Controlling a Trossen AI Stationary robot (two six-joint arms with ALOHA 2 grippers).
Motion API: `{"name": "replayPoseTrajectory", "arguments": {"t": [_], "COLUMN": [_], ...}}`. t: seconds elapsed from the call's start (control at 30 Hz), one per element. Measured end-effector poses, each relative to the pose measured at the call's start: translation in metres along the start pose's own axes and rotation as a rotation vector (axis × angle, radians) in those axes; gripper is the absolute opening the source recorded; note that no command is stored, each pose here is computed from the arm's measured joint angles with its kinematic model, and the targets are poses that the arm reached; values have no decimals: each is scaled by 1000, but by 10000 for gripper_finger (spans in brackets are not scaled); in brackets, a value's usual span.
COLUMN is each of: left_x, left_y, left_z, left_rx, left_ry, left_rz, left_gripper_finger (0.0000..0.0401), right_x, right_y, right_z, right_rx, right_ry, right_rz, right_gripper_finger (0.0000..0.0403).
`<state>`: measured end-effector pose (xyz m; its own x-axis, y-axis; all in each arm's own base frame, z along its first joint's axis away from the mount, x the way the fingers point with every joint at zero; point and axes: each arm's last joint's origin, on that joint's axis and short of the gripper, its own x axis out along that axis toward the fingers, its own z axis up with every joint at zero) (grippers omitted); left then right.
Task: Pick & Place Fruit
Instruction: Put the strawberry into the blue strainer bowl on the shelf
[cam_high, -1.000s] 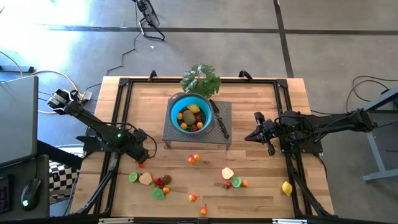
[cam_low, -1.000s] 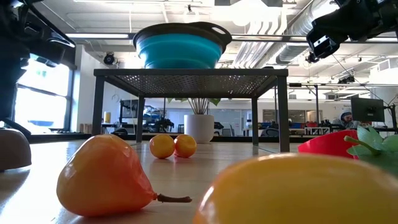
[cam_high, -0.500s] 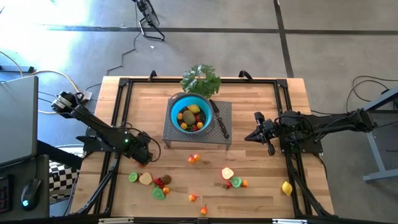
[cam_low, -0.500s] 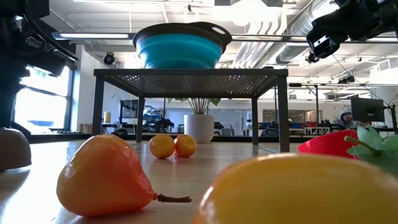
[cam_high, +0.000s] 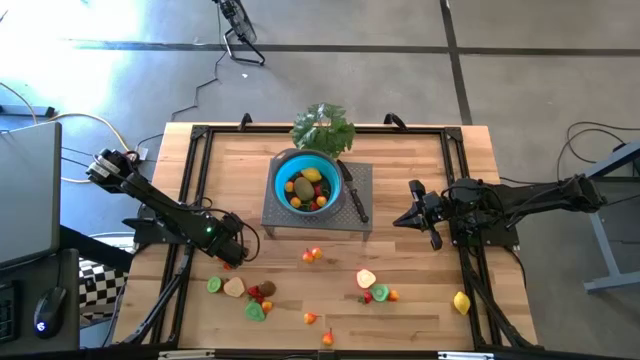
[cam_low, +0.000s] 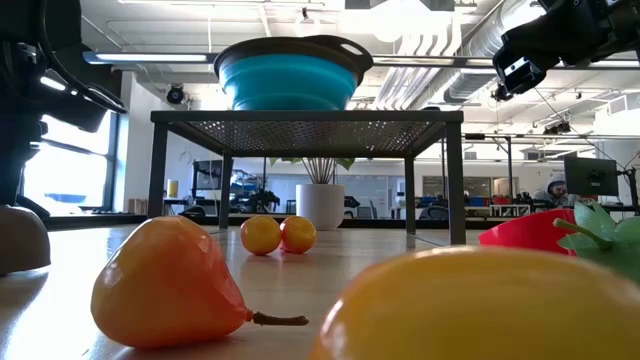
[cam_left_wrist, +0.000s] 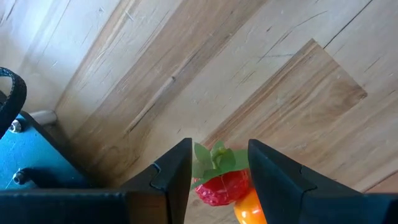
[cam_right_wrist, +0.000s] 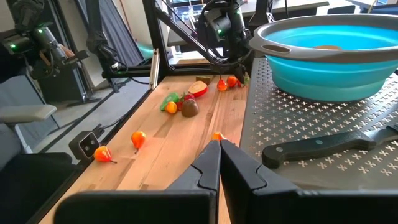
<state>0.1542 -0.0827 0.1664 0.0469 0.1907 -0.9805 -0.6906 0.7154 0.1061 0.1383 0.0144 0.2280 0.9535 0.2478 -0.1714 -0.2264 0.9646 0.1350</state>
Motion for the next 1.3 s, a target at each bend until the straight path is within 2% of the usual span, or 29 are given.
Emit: {"name": "replayPoseTrajectory", "arguments": {"t": [0.53, 0.77, 1.3], "left_x": [0, 0, 0], "left_y": [-1, -1, -1], "left_z": [0, 1, -1], "left_rx": [6, -18, -31], "left_ry": [10, -28, 22], "left_rz": [-10, -4, -11], "left_gripper_finger": [149, 149, 149], "right_x": [0, 0, 0], "right_y": [0, 0, 0], "right_z": [0, 0, 0], "right_rx": [-3, -4, -1], "right_ry": [2, 0, 0], "right_rz": [0, -4, -4], "right_gripper_finger": [3, 3, 3]}}
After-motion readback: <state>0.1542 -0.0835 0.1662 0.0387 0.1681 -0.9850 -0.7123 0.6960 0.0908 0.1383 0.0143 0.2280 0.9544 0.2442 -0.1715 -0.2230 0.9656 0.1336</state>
